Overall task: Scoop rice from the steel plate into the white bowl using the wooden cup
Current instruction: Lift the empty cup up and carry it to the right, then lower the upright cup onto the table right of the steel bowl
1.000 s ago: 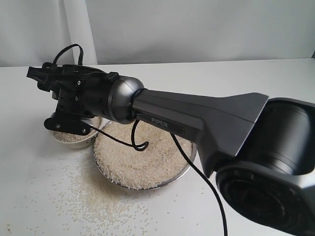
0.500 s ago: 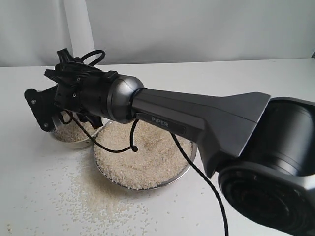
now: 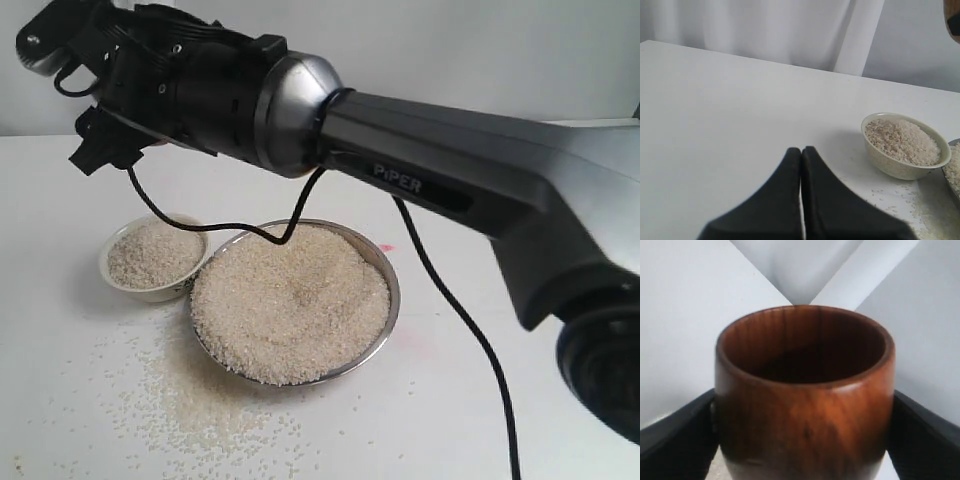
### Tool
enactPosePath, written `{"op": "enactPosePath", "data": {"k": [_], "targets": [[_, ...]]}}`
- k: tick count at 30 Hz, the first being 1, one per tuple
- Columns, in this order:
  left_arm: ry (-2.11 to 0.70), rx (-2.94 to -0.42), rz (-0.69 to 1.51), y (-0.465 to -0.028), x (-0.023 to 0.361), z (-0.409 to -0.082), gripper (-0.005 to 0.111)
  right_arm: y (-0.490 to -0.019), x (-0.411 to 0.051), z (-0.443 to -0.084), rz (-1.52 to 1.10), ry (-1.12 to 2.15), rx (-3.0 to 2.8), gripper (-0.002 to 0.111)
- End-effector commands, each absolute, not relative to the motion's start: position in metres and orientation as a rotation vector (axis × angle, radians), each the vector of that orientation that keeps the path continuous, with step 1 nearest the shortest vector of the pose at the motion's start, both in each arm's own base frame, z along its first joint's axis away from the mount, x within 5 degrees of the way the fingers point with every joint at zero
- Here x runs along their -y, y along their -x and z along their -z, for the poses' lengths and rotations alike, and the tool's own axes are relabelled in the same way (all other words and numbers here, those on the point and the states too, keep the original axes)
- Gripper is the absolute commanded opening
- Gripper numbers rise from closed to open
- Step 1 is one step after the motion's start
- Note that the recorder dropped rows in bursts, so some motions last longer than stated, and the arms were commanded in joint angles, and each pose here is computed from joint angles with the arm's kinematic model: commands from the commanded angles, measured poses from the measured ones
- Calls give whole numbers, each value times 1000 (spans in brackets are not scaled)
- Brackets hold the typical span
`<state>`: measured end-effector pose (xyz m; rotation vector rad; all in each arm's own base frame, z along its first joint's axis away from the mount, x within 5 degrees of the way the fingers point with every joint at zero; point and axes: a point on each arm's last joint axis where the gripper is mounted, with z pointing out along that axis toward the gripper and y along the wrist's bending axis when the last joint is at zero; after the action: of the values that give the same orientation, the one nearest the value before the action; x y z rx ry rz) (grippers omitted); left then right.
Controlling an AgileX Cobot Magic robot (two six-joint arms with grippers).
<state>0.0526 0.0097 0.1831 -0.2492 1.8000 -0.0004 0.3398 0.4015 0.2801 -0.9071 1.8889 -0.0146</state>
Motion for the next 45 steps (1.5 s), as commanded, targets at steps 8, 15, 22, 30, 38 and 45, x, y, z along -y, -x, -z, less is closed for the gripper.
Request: {"op": "enactPosePath", "data": {"k": [8, 15, 22, 30, 38, 45], "targets": [[244, -1798, 4, -53, -9, -183, 0, -310, -340, -267, -378, 854, -1908, 0], [244, -1798, 4, -53, -9, -183, 0, -300, -237, -268, -423, 719, -1855, 0], [244, -1798, 4, -53, -9, -183, 0, -286, -135, -250, -275, 499, -1887, 0], [244, -1798, 4, -53, -9, -183, 0, -264, -67, -203, -209, 244, -1850, 0], [244, -1798, 4, -53, -9, -183, 0, -267, -65, -175, -214, 213, -1857, 0], [244, -1798, 4, -53, -9, -183, 0, -279, -69, -147, -184, 274, -1809, 0]]}}
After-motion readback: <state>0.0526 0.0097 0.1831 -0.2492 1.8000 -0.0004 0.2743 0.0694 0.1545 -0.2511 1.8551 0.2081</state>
